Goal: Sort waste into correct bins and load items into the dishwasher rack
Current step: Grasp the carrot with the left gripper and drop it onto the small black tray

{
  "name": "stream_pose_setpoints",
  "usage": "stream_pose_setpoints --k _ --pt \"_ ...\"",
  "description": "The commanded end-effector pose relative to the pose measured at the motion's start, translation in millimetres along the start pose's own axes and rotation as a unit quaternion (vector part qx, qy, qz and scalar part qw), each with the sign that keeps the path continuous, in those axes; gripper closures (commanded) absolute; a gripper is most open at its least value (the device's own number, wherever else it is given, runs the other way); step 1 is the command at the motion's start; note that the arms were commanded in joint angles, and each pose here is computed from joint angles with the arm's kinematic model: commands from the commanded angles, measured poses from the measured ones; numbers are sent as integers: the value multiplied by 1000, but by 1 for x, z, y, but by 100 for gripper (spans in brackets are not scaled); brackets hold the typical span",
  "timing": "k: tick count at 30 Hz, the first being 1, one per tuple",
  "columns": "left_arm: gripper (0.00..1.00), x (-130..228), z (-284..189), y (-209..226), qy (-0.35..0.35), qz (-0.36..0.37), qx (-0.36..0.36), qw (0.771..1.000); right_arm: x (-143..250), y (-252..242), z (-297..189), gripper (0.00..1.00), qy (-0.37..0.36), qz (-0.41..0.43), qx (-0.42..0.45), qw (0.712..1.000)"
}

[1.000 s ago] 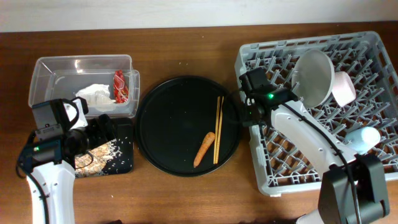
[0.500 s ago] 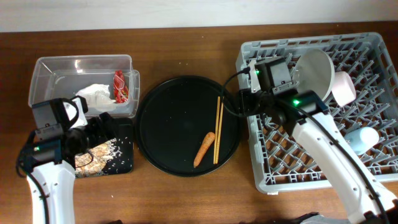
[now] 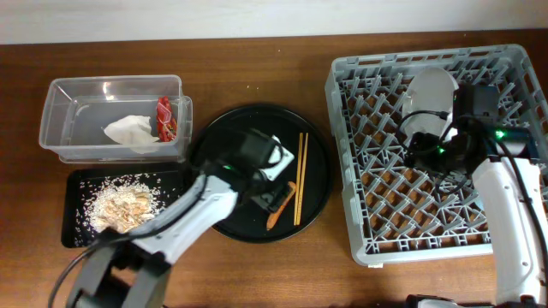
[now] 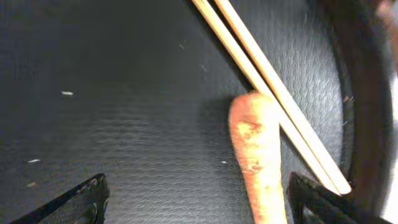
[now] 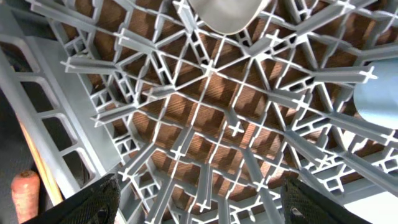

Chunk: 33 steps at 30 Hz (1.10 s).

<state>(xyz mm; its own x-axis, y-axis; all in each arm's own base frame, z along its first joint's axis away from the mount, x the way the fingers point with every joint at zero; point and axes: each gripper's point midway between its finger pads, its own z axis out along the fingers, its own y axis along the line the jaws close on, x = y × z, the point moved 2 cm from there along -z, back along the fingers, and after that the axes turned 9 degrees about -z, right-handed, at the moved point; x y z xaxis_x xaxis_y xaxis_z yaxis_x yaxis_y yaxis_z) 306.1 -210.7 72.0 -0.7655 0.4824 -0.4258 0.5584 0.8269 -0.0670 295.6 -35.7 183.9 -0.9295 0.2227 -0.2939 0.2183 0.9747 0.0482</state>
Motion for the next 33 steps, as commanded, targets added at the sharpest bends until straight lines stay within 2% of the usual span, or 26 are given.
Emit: stream_pose_setpoints --k 1,3,4,6,7,8,9,12,14,15,17,19,21,22,24,25,26,29,31,33 --pt "9 15 25 -9 40 51 -23 998 0 -1 -4 18 -6 -10 2 1000" --pt "11 25 38 -11 62 54 -21 996 0 -1 -4 18 -6 -10 2 1000" --pt "22 32 46 -10 76 50 -22 996 0 -1 -4 18 -6 -10 2 1000" --pt "30 38 51 -10 89 40 -21 995 0 -1 -3 18 -6 -10 2 1000" --pt "37 40 52 -10 93 40 -21 995 0 -1 -4 18 -6 -10 2 1000" --pt "53 40 52 -10 92 40 -21 995 0 -1 -3 18 -6 -10 2 1000" --pt "61 40 52 -10 93 40 -21 995 0 -1 -3 18 -5 -10 2 1000" --pt "76 45 51 -10 105 40 -22 993 4 -2 2 17 0 -10 3 1000" --pt "94 47 49 -9 110 39 -23 993 4 -2 2 17 0 -10 3 1000" --pt "99 45 44 -9 113 39 -23 993 4 -2 2 17 0 -10 3 1000" --pt "99 35 24 -6 105 35 -28 993 4 -2 2 17 0 -10 3 1000" --pt "100 19 -12 23 73 15 -84 994 4 -2 2 17 0 -10 3 1000" --pt "99 18 -46 63 50 -51 -132 989 4 -2 2 17 0 -10 3 1000" --pt "100 22 -63 89 39 -108 -148 982 4 -2 2 17 0 -10 3 1000" --pt "100 42 -85 138 29 -261 -182 948 4 -2 2 17 0 -10 3 1000" --pt "100 59 -93 164 30 -339 -199 919 4 -2 2 17 0 -10 3 1000" --pt "99 83 -105 196 28 -439 -220 871 4 -2 2 17 0 -10 3 1000" --pt "99 122 -127 241 10 -566 -251 785 4 -2 2 17 0 -10 3 1000" --pt "100 140 -136 258 2 -606 -263 751 4 -2 2 17 0 -10 3 1000" --pt "100 155 -136 269 5 -627 -270 730 3 -2 2 17 0 -10 3 1000"
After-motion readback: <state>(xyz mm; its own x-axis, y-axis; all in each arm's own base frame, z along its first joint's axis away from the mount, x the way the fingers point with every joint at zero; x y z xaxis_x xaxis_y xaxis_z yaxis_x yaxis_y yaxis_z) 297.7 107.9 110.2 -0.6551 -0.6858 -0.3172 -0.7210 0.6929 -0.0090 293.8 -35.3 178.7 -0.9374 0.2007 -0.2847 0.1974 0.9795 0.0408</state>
